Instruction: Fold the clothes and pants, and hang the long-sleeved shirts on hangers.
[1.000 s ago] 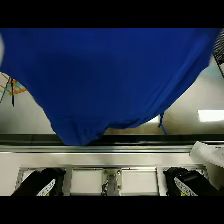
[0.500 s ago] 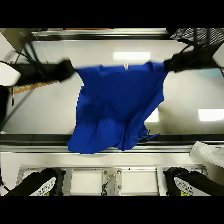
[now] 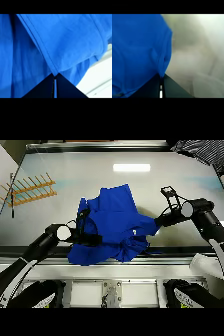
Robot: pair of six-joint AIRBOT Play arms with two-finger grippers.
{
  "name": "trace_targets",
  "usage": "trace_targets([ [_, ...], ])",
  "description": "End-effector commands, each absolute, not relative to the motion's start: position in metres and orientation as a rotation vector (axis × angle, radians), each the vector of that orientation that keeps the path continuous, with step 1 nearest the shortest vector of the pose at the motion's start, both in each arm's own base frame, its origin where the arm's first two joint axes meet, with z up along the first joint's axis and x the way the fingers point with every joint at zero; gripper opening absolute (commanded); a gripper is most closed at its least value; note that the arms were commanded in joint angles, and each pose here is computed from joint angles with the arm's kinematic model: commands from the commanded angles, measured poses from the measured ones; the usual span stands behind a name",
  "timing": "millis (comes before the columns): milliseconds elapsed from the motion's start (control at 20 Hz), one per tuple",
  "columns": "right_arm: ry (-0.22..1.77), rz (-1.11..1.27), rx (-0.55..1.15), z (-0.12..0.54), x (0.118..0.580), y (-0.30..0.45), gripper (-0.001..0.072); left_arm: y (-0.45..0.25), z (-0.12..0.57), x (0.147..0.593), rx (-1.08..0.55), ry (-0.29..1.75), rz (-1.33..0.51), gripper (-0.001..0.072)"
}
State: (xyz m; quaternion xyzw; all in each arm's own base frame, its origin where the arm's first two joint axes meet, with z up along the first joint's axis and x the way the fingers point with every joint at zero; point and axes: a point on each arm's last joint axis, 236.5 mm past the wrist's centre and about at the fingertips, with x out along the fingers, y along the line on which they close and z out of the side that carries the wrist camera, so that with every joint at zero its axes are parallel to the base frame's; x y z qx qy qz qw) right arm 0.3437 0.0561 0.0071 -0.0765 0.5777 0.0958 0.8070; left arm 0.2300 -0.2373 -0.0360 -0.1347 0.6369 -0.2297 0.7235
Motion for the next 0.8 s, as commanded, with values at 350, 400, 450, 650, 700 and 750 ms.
trace_targets([
  [350,1.126,0.267,-0.165,0.032,0.339,0.047,0.0555,-0.253,-0.055,0.259,-0.298,1.431,-0.477,0.0009],
  [400,1.132,0.304,-0.185,0.034,0.330,0.059,0.0555,-0.253,-0.054,0.260,-0.292,1.427,-0.479,0.0009],
  [450,1.151,0.341,-0.207,0.031,0.321,0.071,0.0555,-0.253,-0.054,0.261,-0.295,1.426,-0.477,0.0008],
  [650,1.260,0.354,-0.247,-0.011,0.292,0.103,0.0539,-0.253,-0.054,0.261,-0.294,1.427,-0.478,0.0008],
  [700,1.300,0.323,-0.261,-0.026,0.286,0.104,0.0539,-0.253,-0.054,0.261,-0.294,1.427,-0.478,0.0009],
  [750,1.328,0.304,-0.261,-0.039,0.283,0.107,0.0538,-0.253,-0.054,0.261,-0.294,1.427,-0.478,0.0009],
])
